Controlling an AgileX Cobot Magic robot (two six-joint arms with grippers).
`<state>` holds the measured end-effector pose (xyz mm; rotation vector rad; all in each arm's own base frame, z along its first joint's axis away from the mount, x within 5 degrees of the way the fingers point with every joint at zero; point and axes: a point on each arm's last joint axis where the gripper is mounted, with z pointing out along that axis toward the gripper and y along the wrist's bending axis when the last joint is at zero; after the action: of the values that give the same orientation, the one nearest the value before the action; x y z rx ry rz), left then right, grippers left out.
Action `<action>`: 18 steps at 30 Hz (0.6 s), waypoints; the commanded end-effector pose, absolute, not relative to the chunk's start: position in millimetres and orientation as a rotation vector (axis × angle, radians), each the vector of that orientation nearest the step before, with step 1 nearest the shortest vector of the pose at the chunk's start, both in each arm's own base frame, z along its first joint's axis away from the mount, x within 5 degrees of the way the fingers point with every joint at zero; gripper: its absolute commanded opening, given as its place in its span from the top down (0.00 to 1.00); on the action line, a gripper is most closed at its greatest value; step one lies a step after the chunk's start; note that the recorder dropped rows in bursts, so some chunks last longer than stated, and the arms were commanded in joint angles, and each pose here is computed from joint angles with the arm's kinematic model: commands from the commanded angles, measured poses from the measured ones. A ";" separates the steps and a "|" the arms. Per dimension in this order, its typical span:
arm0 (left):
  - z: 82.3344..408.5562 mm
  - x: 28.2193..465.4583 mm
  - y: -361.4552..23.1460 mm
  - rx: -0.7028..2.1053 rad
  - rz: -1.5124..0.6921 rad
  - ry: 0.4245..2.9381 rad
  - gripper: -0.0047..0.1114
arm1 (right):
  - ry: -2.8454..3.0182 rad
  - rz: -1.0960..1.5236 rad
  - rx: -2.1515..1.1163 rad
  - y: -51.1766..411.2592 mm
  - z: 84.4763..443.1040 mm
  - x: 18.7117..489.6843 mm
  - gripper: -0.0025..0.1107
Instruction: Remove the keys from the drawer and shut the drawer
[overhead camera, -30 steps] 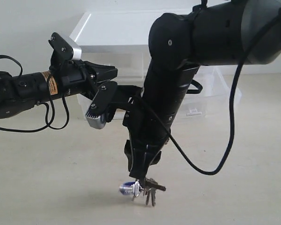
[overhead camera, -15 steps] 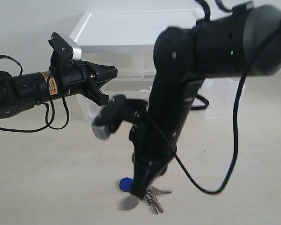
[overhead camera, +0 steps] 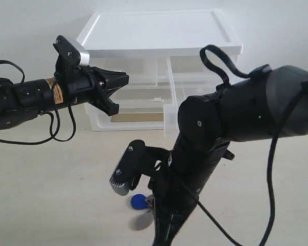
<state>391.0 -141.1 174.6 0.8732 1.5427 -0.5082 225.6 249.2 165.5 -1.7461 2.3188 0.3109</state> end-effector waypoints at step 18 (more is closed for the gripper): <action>175.5 417.7 -126.2 0.670 -0.435 1.635 0.92 | 1.990 -0.245 -0.822 158.9 238.6 219.7 0.98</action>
<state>391.1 -141.1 174.5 0.8733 1.5444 -0.5070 212.2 174.5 235.8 -1.0292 2.0136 -0.0919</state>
